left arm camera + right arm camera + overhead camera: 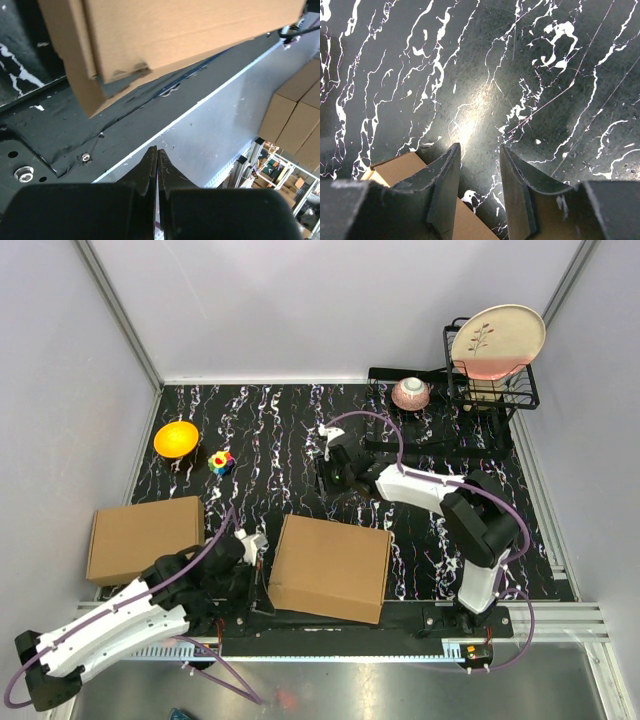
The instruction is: Fold the paper box
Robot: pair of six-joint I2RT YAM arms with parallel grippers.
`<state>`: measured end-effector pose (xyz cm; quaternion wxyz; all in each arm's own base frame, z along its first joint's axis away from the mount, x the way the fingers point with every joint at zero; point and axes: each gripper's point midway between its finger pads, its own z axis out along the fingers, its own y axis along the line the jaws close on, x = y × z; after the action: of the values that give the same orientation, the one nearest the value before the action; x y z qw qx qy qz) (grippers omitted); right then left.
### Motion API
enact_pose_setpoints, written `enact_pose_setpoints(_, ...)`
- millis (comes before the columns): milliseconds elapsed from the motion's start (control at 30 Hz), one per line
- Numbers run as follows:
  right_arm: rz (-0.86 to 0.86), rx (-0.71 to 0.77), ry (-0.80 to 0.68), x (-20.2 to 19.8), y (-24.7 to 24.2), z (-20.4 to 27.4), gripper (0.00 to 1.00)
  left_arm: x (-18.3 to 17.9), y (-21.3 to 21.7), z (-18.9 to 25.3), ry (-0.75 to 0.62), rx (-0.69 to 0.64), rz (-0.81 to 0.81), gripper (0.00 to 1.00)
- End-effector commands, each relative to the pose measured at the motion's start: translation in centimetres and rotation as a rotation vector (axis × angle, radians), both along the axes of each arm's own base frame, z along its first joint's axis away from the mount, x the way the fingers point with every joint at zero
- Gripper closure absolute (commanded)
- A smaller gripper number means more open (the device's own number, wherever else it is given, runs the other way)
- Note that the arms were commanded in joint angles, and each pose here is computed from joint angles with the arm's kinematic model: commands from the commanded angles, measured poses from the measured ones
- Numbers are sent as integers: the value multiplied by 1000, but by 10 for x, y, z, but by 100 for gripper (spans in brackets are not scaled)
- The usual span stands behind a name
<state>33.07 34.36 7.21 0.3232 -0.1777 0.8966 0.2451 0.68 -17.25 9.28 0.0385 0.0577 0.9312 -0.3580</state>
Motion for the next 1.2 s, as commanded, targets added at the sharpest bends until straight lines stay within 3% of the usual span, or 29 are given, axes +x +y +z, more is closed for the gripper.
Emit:
enact_pose_setpoints(0, 28, 58, -18, 7, 19, 8, 57, -1, -2, -18, 77, 34, 82, 100)
enact_pose_setpoints(233, 46, 66, 6, 2, 22, 4, 58, 19, -19, -41, 47, -17, 175, 100)
enact_pose_setpoints(567, 114, 45, 106, -18, 23, -22, 59, 43, -19, -77, -20, 42, 269, 100)
enact_pose_setpoints(1000, 59, -33, 138, -31, -4, -41, 60, 103, -30, -48, -286, -21, 395, 100)
enact_pose_setpoints(1167, 66, -43, 160, -40, -10, -47, 61, 120, -40, -43, -311, -55, 400, 100)
